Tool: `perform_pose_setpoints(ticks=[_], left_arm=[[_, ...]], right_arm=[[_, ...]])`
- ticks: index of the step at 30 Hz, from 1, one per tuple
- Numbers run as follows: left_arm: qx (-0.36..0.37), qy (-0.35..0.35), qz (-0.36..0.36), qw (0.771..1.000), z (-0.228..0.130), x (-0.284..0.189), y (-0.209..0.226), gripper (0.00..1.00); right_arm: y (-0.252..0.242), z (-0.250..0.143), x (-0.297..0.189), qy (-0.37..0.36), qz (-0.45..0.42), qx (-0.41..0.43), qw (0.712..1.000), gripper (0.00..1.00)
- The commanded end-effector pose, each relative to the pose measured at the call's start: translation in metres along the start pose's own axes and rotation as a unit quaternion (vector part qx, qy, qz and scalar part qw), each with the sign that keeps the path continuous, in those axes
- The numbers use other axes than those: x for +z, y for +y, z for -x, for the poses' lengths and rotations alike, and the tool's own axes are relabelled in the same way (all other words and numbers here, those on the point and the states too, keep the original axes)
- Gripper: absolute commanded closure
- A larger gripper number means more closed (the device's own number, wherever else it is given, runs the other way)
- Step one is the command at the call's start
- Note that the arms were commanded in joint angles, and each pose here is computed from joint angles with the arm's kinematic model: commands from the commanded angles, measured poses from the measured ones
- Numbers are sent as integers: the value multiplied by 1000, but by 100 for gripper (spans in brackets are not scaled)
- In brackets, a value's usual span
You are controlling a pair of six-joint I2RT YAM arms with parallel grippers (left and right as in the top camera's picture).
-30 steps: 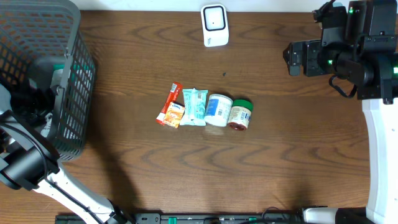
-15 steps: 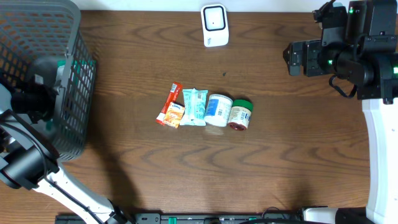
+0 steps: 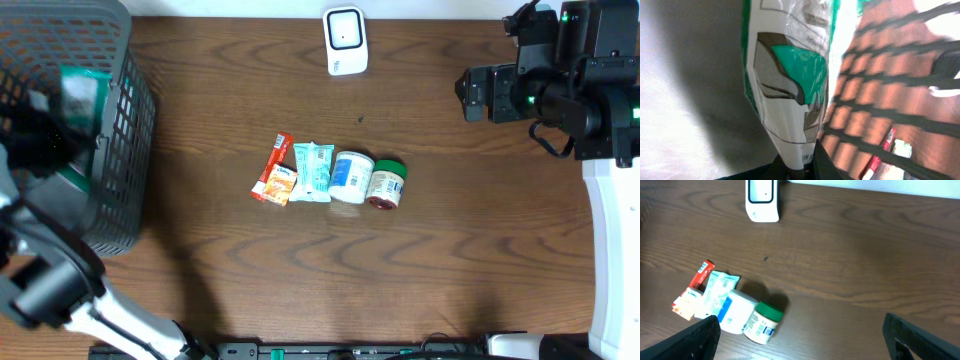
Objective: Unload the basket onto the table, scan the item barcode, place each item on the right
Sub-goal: 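Grasp the large green-white wipes packet in the basket with left gripper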
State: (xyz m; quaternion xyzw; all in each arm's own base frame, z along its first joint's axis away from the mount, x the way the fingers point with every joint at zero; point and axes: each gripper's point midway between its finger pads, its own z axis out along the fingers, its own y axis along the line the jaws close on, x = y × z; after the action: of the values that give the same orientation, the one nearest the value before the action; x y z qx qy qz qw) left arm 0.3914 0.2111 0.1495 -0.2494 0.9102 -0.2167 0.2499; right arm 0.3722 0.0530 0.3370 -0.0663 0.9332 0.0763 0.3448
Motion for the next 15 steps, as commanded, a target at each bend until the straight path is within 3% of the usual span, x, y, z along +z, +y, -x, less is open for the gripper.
perform_pose_setpoints(ticks=[1, 8, 15], left_arm=[[22, -107, 44, 993, 30, -69, -33, 93], [59, -259, 102, 959, 41, -176, -82, 93], [72, -331, 57, 939, 12, -238, -144, 93]], right_arm=[[4, 4, -4, -7, 3, -10, 1000, 1], [4, 4, -4, -7, 3, -10, 1000, 1], [4, 4, -4, -7, 3, -10, 1000, 1]])
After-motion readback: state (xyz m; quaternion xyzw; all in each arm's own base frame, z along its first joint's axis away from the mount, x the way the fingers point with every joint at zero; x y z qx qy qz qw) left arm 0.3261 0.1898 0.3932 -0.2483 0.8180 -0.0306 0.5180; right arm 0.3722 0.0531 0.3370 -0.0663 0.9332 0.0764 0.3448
